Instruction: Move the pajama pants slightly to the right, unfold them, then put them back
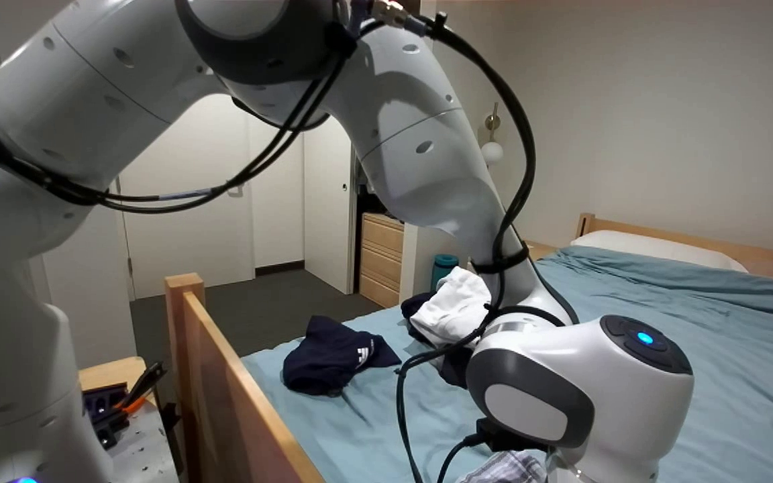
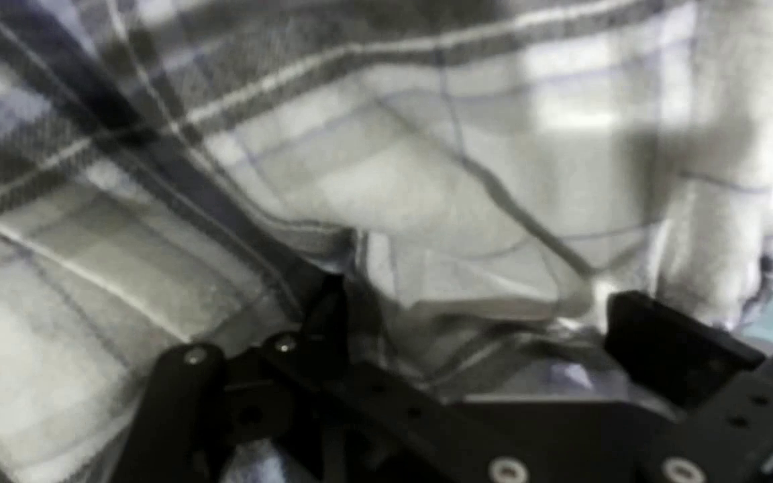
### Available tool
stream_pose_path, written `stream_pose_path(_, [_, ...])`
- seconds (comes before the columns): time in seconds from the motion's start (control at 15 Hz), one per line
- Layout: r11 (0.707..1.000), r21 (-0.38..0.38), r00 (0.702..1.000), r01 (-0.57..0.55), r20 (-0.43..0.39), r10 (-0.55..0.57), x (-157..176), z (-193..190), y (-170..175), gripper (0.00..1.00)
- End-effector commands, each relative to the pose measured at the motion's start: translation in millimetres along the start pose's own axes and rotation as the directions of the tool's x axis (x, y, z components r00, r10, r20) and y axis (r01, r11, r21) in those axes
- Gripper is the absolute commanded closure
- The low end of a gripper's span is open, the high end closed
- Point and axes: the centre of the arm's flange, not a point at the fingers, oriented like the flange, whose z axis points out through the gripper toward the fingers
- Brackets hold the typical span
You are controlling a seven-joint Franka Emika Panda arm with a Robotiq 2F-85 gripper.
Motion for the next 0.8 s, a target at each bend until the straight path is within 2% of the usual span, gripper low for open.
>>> stream_pose_path(0.0, [0.999, 0.040, 1.000, -0.022, 0.001, 0.022, 8, -22, 7, 0.00])
stream_pose_path(0.4, [1.000, 0.015, 1.000, -0.024, 0.017, 0.024, 10, -47, 11, 0.01])
stream_pose_path(0.47, [1.000, 0.019, 1.000, -0.024, 0.017, 0.024, 11, -53, 9, 0.26])
stream_pose_path(0.6, [0.999, 0.026, 0.999, -0.025, 0.020, 0.024, 13, -53, 8, 0.29])
stream_pose_path(0.73, [0.999, 0.034, 0.999, -0.022, 0.025, 0.021, 13, -57, 7, 0.42])
